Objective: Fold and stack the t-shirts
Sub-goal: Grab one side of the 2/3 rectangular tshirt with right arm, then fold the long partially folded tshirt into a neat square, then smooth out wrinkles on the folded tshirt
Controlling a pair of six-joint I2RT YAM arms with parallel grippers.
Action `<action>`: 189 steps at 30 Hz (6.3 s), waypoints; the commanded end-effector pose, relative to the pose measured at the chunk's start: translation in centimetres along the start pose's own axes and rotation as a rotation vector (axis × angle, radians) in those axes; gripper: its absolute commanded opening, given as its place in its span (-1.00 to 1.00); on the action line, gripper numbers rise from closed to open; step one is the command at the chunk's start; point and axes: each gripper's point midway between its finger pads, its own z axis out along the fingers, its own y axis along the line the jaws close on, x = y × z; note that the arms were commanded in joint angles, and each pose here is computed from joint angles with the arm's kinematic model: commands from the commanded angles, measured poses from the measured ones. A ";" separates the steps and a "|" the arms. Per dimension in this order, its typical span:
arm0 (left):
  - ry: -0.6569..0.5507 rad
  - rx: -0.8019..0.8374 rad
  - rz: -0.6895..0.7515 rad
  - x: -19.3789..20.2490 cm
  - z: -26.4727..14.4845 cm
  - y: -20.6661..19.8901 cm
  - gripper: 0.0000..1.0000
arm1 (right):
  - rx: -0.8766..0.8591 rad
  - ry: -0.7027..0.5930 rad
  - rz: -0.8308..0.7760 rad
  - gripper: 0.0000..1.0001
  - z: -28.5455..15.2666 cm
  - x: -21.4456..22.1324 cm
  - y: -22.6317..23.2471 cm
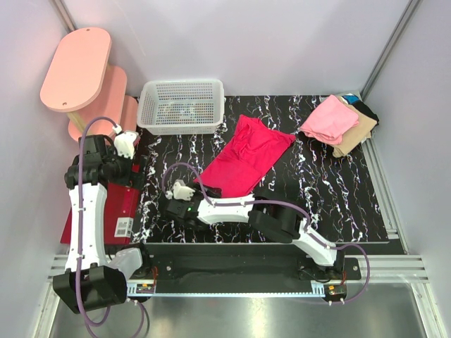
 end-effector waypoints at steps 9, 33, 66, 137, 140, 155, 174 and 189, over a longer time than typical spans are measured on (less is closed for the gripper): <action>-0.065 -0.006 0.026 -1.8 -0.9 0.3 0.98 | -0.063 0.116 0.035 -0.29 4.7 3.8 3.3; -0.103 -0.029 0.027 -3.1 -2.7 1.1 0.98 | -0.493 -0.129 0.192 -1.00 -13.7 -10.1 2.3; -0.102 -0.025 -0.053 -3.3 -2.3 2.1 0.98 | -0.593 -0.101 0.652 -1.00 -8.0 -7.7 -13.8; 0.043 0.462 0.305 -2.1 4.9 -16.2 0.98 | -1.011 0.122 0.955 0.70 0.3 -5.9 -15.9; 0.030 0.427 0.321 -2.8 6.1 -16.1 0.98 | -1.157 0.105 1.021 0.68 -1.7 -6.2 -16.4; 0.058 0.372 0.524 -2.1 10.1 -21.9 0.98 | -1.419 0.218 1.232 0.57 2.2 -6.8 -14.3; 0.171 0.470 0.589 -2.9 15.0 -28.0 0.98 | -1.457 0.349 1.155 0.58 2.7 -6.5 -8.2; 0.234 0.528 0.584 -1.2 15.7 -29.4 0.98 | -1.475 0.416 1.121 0.60 2.9 -5.6 -5.3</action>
